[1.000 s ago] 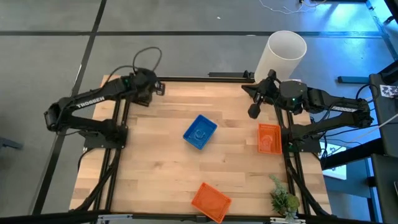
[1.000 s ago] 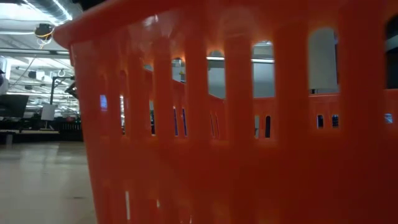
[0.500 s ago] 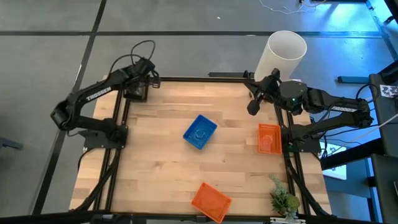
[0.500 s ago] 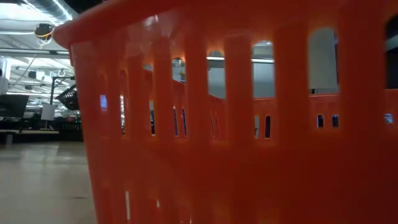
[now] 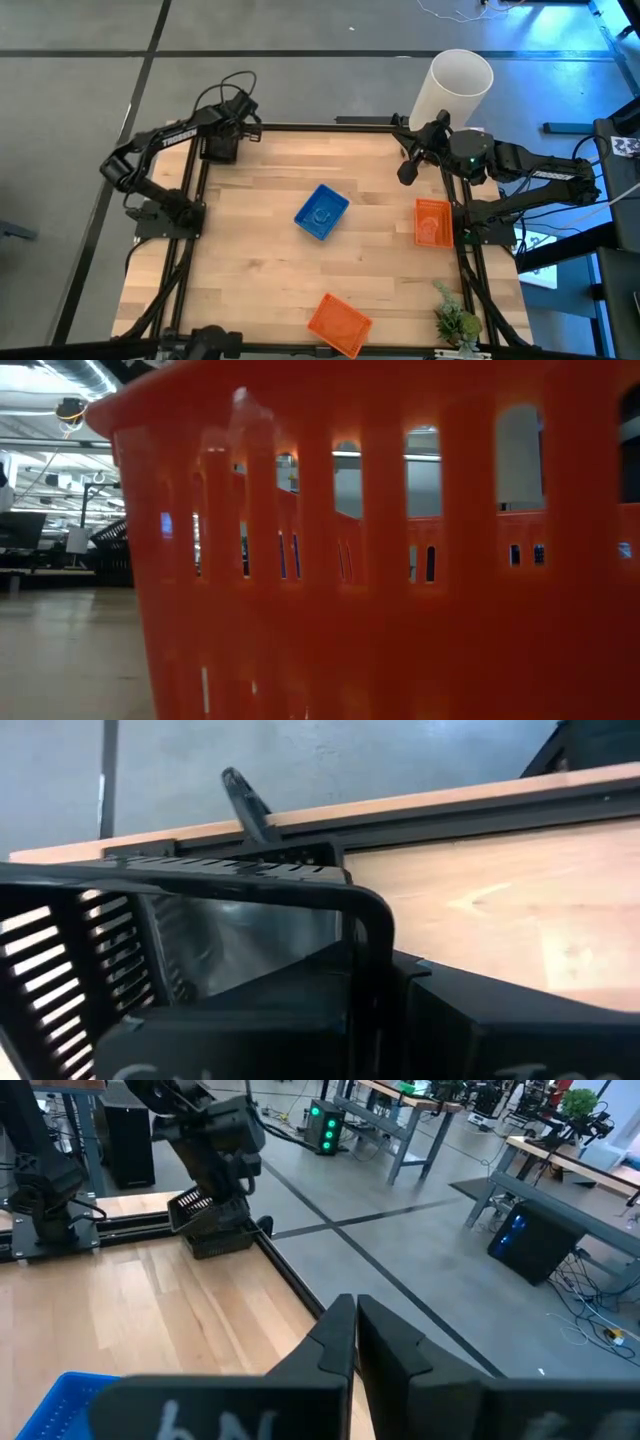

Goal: Stack baskets by color
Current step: Stack the bottom black bin on the top black bin, then stack the bottom orange bin on the top orange bin

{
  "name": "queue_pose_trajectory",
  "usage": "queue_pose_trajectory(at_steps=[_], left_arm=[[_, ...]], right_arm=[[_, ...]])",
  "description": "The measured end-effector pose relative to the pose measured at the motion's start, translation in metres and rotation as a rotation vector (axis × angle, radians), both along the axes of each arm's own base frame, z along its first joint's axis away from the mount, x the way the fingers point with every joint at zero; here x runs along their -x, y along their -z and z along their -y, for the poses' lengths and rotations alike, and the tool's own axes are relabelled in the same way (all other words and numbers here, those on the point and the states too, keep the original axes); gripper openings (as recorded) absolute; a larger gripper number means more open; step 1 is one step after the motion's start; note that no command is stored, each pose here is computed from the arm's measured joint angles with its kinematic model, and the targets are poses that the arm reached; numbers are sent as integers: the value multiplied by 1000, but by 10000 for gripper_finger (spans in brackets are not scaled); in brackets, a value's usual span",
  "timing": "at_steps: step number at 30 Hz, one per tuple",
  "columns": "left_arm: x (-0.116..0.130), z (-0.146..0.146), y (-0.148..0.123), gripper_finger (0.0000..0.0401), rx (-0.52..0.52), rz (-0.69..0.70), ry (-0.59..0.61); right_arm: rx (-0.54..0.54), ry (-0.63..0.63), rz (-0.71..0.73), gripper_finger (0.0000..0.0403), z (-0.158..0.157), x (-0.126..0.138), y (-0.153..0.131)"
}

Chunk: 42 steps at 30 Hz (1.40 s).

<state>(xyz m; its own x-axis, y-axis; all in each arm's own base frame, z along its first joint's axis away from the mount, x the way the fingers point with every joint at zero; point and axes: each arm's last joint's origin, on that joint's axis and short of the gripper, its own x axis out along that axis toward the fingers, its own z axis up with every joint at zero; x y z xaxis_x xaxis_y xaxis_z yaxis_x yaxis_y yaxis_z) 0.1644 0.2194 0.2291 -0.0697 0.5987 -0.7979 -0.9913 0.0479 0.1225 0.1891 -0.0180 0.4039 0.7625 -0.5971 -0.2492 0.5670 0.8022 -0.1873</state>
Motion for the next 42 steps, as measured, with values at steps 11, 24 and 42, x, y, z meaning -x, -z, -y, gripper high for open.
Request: queue_pose_trajectory(at_steps=[11,24,42], left_arm=[[1,-11,15,0,151,141,35],[-4,-2,18,9,293,231,111],[-3,13,-16,71,185,291,214]], right_arm=[[1,2,0,16,0,0,0],[1,1,-3,16,0,0,0],[-9,-28,-29,16,-1,1,2]])
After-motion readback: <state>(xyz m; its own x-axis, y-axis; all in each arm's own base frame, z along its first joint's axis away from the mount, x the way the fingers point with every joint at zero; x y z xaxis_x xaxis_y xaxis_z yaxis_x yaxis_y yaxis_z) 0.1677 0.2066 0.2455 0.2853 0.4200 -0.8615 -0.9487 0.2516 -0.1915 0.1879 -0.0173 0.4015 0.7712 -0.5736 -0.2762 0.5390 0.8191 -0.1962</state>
